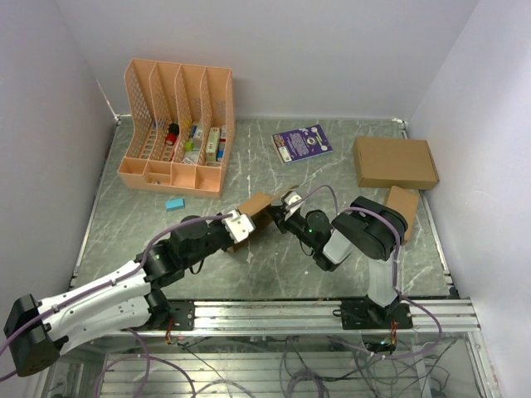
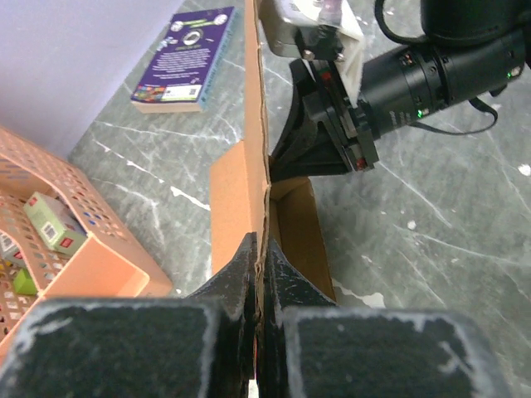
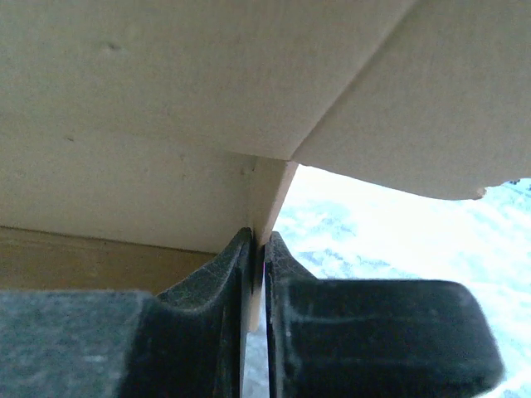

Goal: Fold the paper box

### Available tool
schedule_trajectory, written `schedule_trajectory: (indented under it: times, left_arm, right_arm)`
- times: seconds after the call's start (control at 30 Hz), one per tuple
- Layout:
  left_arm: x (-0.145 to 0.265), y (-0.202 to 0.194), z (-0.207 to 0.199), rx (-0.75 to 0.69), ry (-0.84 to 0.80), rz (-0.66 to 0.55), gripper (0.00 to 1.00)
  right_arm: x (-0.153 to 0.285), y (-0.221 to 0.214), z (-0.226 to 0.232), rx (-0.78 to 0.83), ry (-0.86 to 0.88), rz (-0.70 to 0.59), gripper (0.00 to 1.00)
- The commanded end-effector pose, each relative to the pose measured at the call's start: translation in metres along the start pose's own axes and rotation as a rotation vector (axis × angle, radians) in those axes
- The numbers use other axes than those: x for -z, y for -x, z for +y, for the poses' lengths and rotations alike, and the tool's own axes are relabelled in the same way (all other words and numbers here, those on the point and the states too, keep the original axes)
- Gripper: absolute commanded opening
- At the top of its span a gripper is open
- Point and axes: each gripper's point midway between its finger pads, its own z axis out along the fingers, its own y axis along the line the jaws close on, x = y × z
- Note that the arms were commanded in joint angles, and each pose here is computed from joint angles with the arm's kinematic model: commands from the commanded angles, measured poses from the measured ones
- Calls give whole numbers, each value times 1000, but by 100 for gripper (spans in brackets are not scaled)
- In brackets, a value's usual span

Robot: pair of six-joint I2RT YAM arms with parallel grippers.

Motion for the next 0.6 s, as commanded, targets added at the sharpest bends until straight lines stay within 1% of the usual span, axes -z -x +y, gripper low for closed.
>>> schedule_trajectory:
  times: [0.0,0.1,0.27,0.4,0.57]
  left_arm:
    - [-5,3,-9,15,21,-41,7]
    - [-4,-5,-18,10,33,-38,7]
    - [0,0,-32,-14,31,-51,7]
    - [-4,-3,-44,-16,3,-38,7]
    - [-5,-4,-50,14,-5,-43,7]
  right_arm:
    - [4,39,14,21,54,-160,10]
    - [8,34,20,39,86,-157,12]
    - [16,30,14,46,114,-153,22]
    - [18,29,8,63,117,-162,23]
    - [15,38,8,75,125,-197,21]
